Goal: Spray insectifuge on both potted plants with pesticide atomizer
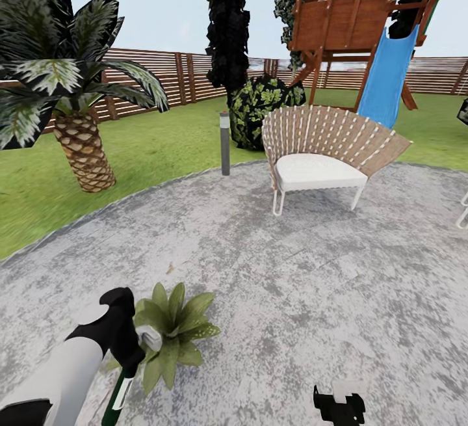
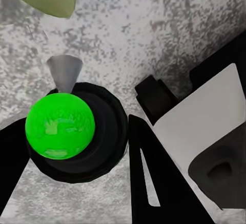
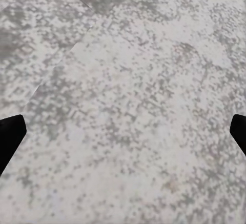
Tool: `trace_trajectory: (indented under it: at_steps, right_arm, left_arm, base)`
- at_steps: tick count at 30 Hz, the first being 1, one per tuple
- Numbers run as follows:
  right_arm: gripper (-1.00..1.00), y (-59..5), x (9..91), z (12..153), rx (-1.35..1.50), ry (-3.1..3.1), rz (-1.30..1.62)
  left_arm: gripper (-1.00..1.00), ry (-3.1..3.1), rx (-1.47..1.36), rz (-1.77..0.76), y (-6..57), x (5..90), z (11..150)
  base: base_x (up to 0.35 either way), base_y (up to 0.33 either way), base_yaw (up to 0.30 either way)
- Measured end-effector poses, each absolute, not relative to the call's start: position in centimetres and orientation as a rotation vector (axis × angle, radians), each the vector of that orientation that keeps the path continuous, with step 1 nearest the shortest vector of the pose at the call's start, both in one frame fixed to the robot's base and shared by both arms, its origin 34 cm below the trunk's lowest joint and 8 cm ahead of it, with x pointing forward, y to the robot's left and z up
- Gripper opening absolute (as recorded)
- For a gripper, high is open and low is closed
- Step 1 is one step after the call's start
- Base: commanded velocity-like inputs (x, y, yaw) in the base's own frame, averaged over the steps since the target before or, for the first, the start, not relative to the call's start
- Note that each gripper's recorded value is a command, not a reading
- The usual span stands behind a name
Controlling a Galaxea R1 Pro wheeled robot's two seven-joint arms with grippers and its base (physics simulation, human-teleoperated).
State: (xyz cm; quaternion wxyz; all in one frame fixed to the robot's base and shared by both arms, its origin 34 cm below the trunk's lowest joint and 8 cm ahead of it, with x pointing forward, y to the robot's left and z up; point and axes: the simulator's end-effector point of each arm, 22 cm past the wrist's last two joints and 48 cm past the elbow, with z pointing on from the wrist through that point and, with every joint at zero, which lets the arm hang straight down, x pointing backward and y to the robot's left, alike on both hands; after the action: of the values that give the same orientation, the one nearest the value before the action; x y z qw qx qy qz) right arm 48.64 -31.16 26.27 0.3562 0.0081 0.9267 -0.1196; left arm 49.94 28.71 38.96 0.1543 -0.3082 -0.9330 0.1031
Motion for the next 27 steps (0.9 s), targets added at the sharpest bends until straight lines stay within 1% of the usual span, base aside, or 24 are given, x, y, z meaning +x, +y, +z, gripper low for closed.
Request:
trace_trajectory:
  at_steps: [5, 9, 12, 15, 18, 27]
  right_arm:
    - [1.00, -31.2, 48.6, 26.3, 0.020, 2.393, -0.309]
    - [1.00, -31.2, 48.6, 26.3, 0.019, 2.393, -0.309]
    - [1.00, -31.2, 48.6, 26.3, 0.019, 2.393, -0.309]
    - [1.00, -31.1, 48.7, 26.3, 0.019, 2.393, -0.309]
    - [1.00, -31.1, 48.7, 26.3, 0.020, 2.392, -0.308]
    - [1.00, -31.1, 48.6, 26.2, 0.015, 2.394, -0.306]
  left_arm:
    - [-1.00, -2.644, -0.869, 0.314, 28.6, 48.6, 38.2]
    - [-1.00, -2.671, -0.888, 0.228, 29.8, 49.3, 37.8]
    - [-1.00, -2.682, -0.890, 0.225, 29.6, 49.6, 37.7]
    - [-1.00, -2.706, -0.877, 0.282, 28.7, 49.8, 37.7]
    - [-1.00, -2.719, -0.876, 0.275, 28.7, 50.0, 37.5]
    - [-1.00, -2.742, -0.852, 0.242, 28.8, 49.5, 35.7]
  base:
    - [-0.001, -0.027, 0.000]
    - [-0.106, -0.228, 0.000]
    - [-0.243, -0.204, 0.008]
    - [-0.144, -0.234, 0.189]
    - [-0.015, -0.241, 0.193]
    - [-0.001, -0.017, 0.011]
